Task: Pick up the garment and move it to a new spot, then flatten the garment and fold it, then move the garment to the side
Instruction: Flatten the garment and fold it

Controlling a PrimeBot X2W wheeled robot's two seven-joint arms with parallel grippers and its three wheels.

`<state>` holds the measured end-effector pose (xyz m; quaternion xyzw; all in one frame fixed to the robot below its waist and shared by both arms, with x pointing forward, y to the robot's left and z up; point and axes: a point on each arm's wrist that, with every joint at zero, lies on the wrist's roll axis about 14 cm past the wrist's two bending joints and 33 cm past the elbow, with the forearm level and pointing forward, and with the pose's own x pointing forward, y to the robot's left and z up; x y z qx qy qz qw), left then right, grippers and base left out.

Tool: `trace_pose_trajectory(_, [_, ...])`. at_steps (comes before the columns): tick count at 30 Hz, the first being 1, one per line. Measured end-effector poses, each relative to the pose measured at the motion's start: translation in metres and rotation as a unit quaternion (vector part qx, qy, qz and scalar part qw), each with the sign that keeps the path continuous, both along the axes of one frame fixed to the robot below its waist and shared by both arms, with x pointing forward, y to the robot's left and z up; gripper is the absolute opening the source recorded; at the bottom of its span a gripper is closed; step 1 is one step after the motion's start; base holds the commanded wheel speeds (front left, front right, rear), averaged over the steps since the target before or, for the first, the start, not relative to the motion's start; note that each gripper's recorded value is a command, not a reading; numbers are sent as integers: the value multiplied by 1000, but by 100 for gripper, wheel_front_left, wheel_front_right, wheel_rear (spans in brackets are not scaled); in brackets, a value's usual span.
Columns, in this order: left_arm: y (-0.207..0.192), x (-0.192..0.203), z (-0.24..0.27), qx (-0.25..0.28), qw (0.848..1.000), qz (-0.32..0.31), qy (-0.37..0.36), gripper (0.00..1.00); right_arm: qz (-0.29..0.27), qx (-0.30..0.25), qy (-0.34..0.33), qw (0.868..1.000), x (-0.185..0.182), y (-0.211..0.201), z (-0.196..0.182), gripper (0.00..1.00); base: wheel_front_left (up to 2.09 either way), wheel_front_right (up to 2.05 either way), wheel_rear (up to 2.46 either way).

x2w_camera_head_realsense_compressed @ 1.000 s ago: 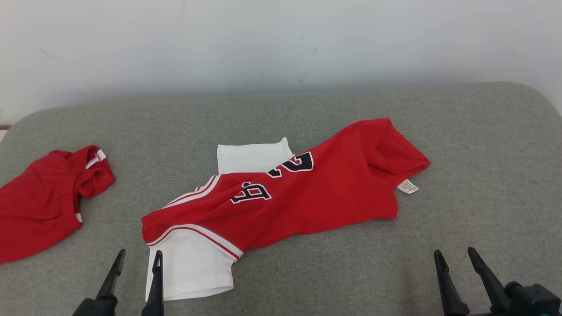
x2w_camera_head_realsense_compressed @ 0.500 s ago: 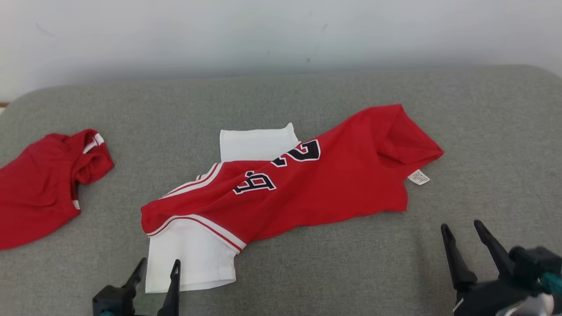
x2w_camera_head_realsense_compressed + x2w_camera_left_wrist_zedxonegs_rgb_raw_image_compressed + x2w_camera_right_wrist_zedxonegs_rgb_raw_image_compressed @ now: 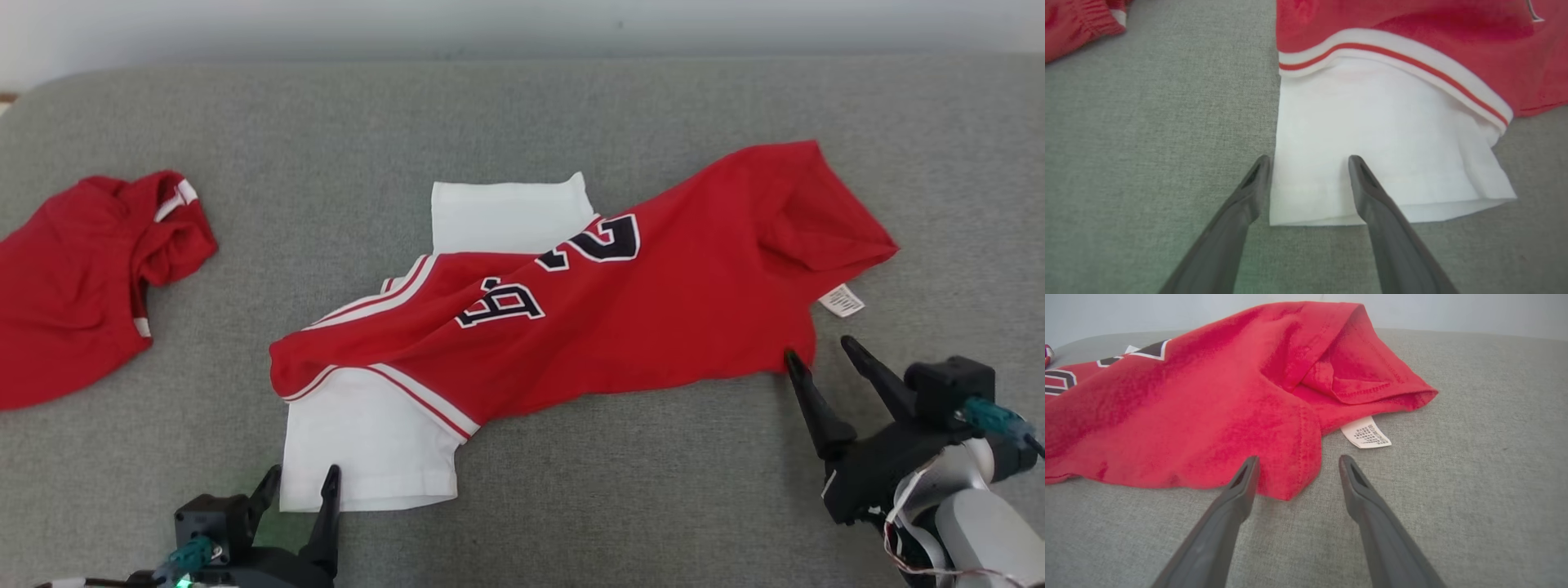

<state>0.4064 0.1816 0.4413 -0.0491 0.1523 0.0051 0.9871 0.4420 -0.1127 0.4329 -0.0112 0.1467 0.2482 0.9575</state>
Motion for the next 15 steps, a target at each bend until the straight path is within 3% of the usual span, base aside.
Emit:
trace_pose_trajectory(8, [10, 5, -22, -10, 999, 26, 37, 100, 22, -2, 39, 999, 18, 13, -34, 98, 0, 0, 0])
trace_pose_trajectory(9, [10, 5, -24, -13, 999, 28, 40, 100, 24, -3, 42, 999, 20, 14, -37, 89, 0, 0, 0])
trace_pose_trajectory(11, [8, 6, -28, -18, 998, 27, 47, 100, 28, -3, 45, 999, 23, 16, -41, 48, 0, 0, 0])
trace_pose_trajectory(12, [8, 6, -30, -21, 998, 28, 51, 43, 29, -3, 47, 998, 24, 17, -43, 15, 0, 0, 0])
trace_pose_trajectory(13, [8, 6, -30, -22, 998, 28, 52, 8, 29, 0, 48, 998, 25, 18, -45, 0, 0, 0, 0])
trace_pose_trajectory(14, [9, 6, -32, -24, 998, 29, 56, 0, 31, 1, 50, 998, 25, 19, -46, 0, 0, 0, 0])
trace_pose_trajectory(15, [10, 6, -33, -24, 998, 30, 58, 0, 32, 2, 50, 998, 25, 20, -47, 0, 0, 0, 0])
